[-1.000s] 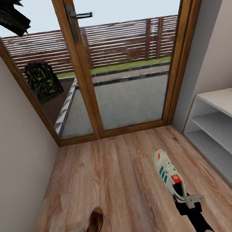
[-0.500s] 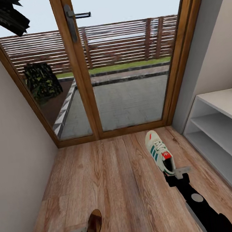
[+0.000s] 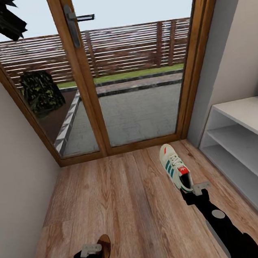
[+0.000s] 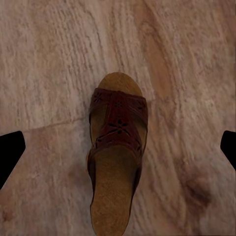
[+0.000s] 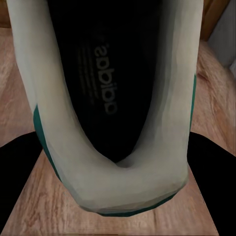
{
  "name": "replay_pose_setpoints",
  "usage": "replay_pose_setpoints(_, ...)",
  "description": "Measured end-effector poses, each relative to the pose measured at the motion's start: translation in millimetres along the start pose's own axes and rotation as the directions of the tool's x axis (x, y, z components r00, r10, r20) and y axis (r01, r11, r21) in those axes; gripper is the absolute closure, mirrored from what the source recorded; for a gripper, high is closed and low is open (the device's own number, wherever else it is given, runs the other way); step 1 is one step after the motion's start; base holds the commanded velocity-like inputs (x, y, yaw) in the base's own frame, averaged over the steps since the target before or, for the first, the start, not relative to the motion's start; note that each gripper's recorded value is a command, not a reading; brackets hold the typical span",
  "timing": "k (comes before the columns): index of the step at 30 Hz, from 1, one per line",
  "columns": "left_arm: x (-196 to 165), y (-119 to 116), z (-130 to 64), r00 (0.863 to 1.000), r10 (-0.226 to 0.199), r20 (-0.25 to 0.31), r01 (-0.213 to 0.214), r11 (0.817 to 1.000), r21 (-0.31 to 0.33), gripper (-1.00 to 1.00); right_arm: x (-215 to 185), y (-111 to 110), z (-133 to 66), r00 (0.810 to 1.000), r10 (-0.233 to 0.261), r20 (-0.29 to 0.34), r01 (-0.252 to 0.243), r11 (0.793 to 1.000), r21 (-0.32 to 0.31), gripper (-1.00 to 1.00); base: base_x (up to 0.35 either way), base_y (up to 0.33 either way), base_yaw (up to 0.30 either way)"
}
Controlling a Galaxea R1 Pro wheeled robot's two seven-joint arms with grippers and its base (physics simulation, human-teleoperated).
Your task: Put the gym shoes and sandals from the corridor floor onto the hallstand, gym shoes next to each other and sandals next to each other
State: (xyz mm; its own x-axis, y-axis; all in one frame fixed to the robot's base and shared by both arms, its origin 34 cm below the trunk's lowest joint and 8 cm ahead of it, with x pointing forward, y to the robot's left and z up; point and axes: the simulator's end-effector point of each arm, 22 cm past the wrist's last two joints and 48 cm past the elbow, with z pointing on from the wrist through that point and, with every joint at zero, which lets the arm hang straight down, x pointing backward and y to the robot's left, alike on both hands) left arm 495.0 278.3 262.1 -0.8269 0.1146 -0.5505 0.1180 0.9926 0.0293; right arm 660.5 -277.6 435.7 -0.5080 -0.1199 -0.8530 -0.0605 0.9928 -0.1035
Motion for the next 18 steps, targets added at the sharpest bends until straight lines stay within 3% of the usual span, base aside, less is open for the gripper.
replay_pose_setpoints(5, 3.0, 1.2, -2.2, 1.000, 0.016, 0.002, -0.016, 0.999, 0.046, -1.00, -0.3, -0.1, 0.0, 1.000, 0.000, -0.001, 0.000, 1.000, 0.000, 1.00, 0.000, 0.000, -0.094)
replay_pose_setpoints(13, -5.3, 5.9, -5.1, 0.997, 0.034, 0.063, -0.037, 0.998, 0.056, -1.00, -3.9, 0.6, -0.1, 1.000, -0.001, 0.006, 0.001, 1.000, -0.001, 1.00, 0.000, 0.000, -0.015)
replay_pose_setpoints(18, -8.7, 7.9, -6.0, 0.996, 0.038, 0.081, -0.043, 0.997, 0.058, -1.00, -21.6, -0.7, -0.9, 0.999, -0.002, 0.042, 0.002, 1.000, 0.001, 1.00, 0.000, 0.000, -0.001)
